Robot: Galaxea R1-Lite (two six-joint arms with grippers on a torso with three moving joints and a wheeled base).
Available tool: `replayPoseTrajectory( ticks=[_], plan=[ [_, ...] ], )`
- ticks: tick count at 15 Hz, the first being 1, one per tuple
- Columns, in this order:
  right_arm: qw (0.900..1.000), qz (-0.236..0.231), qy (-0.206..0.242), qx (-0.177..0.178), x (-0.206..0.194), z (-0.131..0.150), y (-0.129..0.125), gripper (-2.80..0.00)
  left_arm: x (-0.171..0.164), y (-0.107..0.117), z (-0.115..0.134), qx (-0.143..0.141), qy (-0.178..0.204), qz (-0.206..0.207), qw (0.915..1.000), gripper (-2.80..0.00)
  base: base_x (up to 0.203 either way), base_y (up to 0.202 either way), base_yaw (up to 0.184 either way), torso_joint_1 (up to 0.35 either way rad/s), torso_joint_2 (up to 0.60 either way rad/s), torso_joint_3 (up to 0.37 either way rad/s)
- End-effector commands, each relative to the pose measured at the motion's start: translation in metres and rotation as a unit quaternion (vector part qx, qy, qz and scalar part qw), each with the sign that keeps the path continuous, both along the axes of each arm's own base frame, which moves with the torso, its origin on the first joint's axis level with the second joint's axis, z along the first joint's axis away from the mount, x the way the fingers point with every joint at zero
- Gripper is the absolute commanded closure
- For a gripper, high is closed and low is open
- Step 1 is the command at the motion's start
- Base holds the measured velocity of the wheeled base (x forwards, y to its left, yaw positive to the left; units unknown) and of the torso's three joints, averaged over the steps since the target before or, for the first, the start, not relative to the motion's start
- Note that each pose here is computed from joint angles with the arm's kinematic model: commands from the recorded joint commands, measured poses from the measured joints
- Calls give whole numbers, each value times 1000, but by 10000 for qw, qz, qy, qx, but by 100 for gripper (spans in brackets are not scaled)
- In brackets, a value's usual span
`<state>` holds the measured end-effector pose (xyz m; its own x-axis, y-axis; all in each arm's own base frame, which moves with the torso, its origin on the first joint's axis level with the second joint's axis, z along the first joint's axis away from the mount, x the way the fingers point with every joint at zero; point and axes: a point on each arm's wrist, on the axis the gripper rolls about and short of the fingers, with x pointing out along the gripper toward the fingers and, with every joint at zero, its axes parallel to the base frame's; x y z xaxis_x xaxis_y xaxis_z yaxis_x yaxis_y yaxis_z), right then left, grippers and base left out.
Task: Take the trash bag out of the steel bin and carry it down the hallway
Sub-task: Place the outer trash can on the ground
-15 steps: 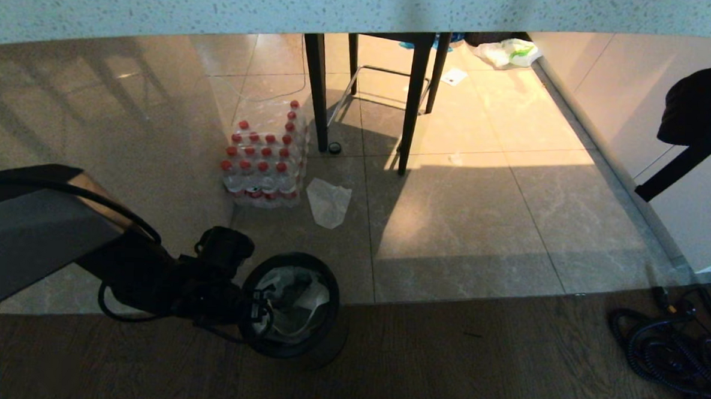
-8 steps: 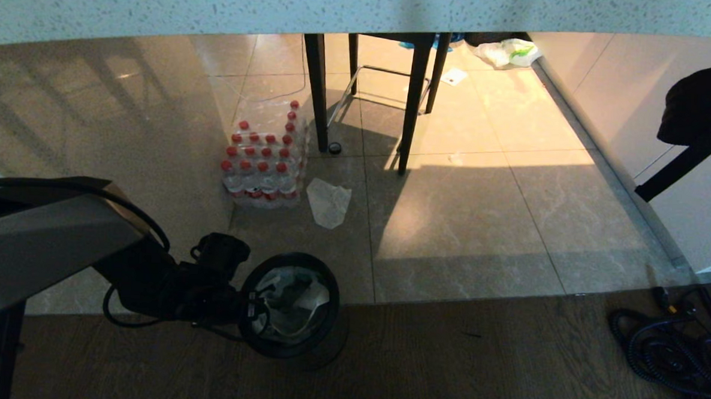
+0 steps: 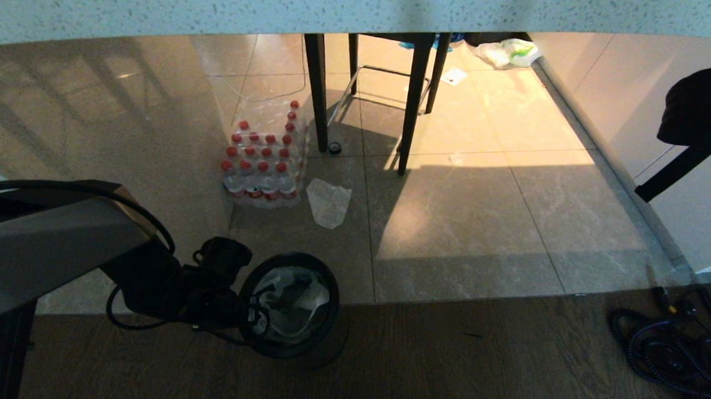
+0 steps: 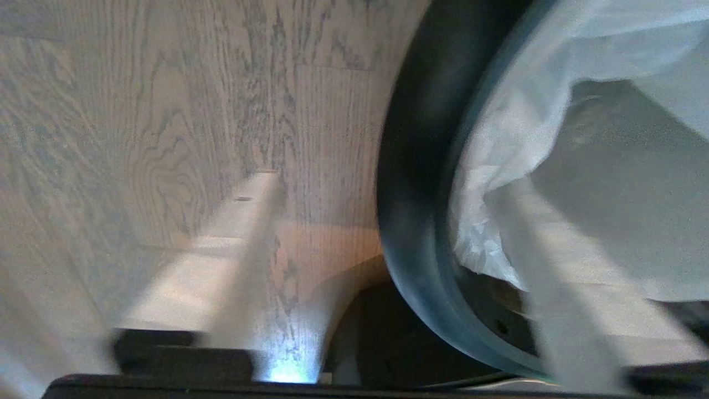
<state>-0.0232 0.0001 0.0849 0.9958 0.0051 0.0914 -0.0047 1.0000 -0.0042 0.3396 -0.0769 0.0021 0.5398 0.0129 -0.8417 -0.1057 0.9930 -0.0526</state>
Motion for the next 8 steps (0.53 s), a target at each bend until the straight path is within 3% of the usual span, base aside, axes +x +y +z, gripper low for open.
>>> replayPoseTrajectory(
  ticks=[1,8],
  plan=[
    [9998,5,174,3,3,-10,0,0,0,0,-1,12,0,-8,10000,0,0,0,0,0,0,0],
    [9998,5,181,3,3,-10,0,0,-2,-1,8,-13,-96,-41,9999,0,0,0,0,0,0,0]
  ],
)
